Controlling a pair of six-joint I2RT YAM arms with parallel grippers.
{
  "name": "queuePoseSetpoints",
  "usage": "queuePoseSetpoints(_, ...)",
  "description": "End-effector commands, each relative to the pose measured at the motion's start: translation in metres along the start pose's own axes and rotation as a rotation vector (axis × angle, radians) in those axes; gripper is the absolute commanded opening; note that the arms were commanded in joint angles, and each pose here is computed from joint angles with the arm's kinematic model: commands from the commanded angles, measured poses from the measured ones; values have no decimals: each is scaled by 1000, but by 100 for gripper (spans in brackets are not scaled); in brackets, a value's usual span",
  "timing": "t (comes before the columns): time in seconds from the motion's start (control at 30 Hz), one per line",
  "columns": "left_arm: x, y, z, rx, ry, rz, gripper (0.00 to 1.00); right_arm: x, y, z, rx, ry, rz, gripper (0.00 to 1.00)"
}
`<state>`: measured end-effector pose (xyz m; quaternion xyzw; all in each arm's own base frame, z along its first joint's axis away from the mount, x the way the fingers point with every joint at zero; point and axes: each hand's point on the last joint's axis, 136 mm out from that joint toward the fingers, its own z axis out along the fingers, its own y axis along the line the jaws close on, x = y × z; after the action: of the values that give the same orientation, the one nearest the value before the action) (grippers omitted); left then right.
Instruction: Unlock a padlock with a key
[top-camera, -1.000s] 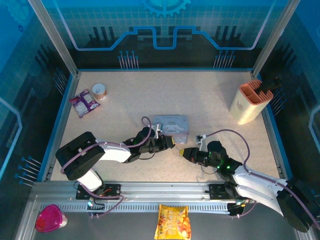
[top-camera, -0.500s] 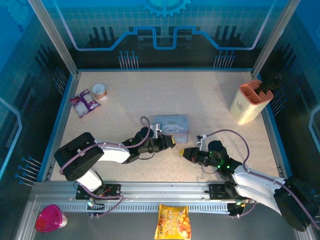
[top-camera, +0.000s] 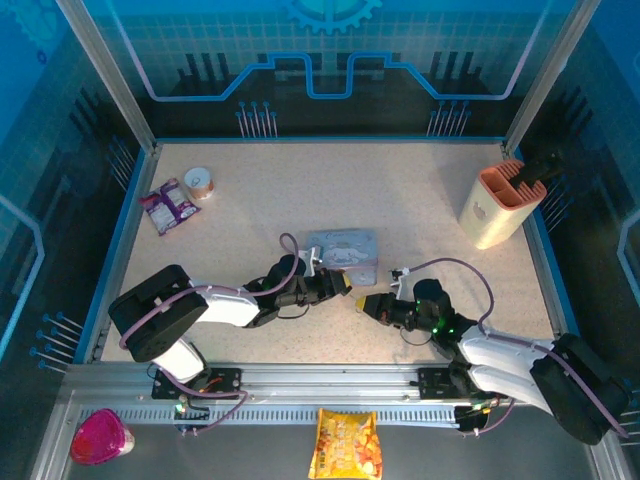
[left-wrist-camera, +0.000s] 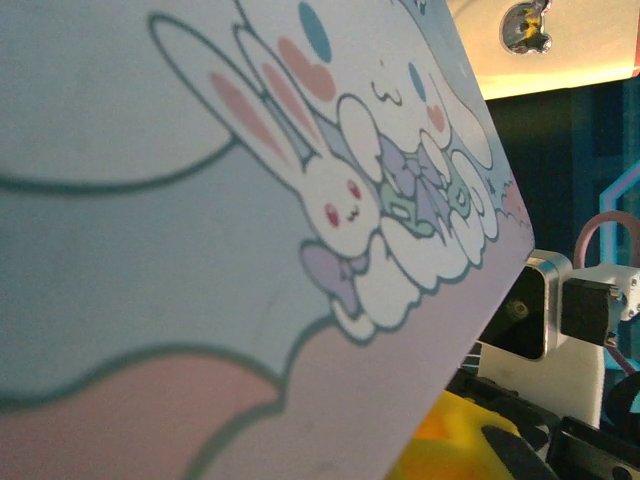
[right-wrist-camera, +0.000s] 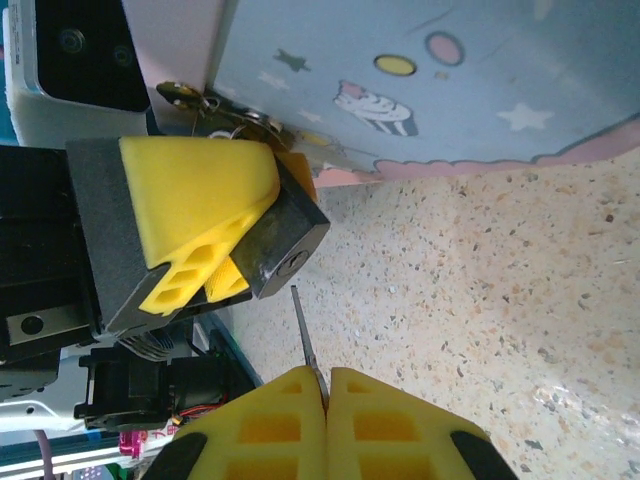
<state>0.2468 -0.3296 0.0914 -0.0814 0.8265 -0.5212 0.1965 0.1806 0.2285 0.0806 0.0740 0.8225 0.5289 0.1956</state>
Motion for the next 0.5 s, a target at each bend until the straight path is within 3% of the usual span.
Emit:
queuePoseSetpoints(0.0, -6, -31, -5, 135, -8, 2, 0, -6, 8, -1, -44, -14, -10, 0)
queuePoseSetpoints(0.47, -5, -34, -5, 161, -6, 1, 0, -11, 11, -3, -70, -30, -6, 0)
